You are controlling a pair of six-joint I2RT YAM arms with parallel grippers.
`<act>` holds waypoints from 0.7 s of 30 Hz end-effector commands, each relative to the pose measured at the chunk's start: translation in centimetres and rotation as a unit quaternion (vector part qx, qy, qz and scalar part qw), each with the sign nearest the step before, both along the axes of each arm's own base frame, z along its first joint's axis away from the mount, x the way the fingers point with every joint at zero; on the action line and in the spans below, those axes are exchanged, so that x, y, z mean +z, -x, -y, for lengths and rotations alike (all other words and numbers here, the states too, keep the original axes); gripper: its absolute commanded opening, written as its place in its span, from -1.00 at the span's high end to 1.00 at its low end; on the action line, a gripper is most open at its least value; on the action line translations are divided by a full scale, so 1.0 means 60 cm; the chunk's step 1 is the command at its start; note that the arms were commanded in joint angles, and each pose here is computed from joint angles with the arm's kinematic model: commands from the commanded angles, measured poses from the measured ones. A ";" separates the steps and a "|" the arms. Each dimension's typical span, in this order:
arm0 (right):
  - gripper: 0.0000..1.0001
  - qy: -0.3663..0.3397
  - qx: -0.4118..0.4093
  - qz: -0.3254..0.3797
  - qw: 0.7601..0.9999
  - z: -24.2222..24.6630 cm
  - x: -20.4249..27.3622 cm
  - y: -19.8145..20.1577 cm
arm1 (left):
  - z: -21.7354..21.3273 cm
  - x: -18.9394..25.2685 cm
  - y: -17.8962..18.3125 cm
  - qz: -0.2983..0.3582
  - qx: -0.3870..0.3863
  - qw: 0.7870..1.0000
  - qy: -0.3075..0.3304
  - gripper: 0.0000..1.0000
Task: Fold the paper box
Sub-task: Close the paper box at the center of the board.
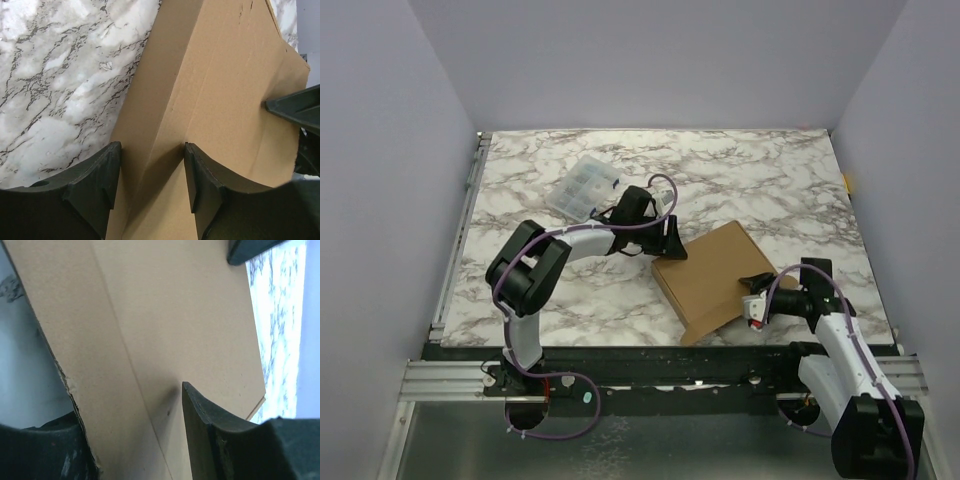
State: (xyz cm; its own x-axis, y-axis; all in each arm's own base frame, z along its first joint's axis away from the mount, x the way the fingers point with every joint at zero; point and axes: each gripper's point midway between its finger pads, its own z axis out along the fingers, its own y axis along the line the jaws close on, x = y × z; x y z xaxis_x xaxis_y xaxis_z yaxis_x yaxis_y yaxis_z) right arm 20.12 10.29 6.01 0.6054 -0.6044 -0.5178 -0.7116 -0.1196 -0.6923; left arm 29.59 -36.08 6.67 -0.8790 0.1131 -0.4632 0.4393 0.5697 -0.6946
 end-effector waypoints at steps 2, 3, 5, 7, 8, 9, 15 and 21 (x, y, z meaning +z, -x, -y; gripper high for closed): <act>-0.02 -0.061 -0.047 -0.065 0.995 -0.008 0.053 -0.033 | 0.004 0.007 0.040 -0.075 -0.022 0.997 0.013 -0.16; -0.05 -0.060 -0.048 -0.073 0.994 -0.007 0.051 -0.033 | 0.001 0.013 0.030 -0.069 -0.013 0.997 0.015 -0.16; -0.14 -0.054 -0.052 -0.085 0.994 -0.005 0.046 -0.033 | -0.009 0.024 0.009 -0.057 0.008 0.998 0.016 -0.17; -0.31 -0.044 -0.053 -0.105 0.992 -0.001 0.040 -0.025 | -0.024 0.034 -0.012 -0.042 0.030 0.999 0.015 -0.17; -0.42 -0.039 -0.052 -0.120 0.991 0.000 0.040 -0.018 | -0.033 0.038 -0.020 -0.031 0.040 0.999 0.011 -0.18; -0.50 -0.032 -0.049 -0.136 0.989 0.001 0.041 -0.008 | -0.044 0.041 -0.029 -0.019 0.053 0.998 0.005 -0.20; -0.70 -0.027 -0.052 -0.200 0.978 0.000 0.064 0.040 | -0.122 0.112 -0.054 0.096 0.140 0.985 -0.017 -0.37; -0.75 -0.007 -0.018 -0.172 0.985 -0.002 0.042 0.078 | -0.182 0.144 0.004 0.095 0.232 0.964 0.083 -0.74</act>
